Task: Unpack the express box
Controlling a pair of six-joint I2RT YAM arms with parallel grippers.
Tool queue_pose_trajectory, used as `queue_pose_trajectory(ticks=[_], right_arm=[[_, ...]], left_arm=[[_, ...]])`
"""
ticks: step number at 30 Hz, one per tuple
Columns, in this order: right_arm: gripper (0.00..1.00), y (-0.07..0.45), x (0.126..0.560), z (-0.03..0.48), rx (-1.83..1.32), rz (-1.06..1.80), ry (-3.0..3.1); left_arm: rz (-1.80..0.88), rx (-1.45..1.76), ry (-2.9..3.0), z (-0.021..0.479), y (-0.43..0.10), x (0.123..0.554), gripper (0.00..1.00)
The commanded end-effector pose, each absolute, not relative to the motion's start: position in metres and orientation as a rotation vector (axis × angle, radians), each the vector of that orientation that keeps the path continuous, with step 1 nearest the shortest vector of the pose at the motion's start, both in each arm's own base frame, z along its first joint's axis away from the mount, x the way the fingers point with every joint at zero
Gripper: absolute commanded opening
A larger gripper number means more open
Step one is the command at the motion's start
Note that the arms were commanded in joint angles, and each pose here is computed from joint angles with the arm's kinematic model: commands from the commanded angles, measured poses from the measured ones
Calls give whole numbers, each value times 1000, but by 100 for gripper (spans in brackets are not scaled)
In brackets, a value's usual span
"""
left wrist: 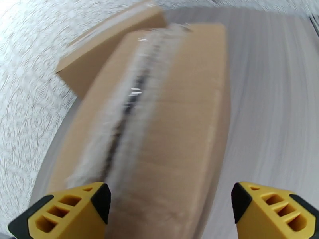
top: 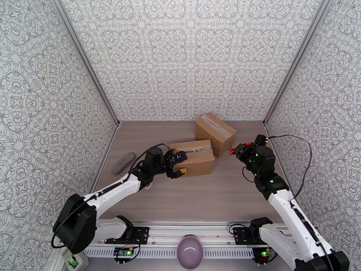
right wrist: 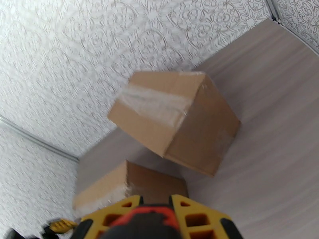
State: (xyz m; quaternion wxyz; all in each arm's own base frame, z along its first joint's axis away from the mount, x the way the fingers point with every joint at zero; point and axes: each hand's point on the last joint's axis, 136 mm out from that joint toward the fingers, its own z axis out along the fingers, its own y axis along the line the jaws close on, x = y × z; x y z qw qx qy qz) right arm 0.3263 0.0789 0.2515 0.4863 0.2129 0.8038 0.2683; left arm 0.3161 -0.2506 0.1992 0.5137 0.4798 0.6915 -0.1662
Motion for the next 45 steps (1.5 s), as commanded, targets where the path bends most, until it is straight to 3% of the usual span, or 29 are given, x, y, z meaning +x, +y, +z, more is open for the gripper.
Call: queue_pose_trajectory(ticks=[1,8,16,27,45], right_arm=[[0,95,302,230,358,526,2134],[0,155,297,200,126,400,2273],[0,202,337,180,53,339,2301],[0,241,395,186,-102,210,2320],[0,333,462,199,-409,369,2246]], left_arm=[[-455,954,1663,262,-242,339,88],[-531,670,1855,279,-223,406,88],[-786,576,2080,231,-235,438,84],[-980,590,2123,200,-236,381,84],[-924,453,2221,184,-214,271,83]])
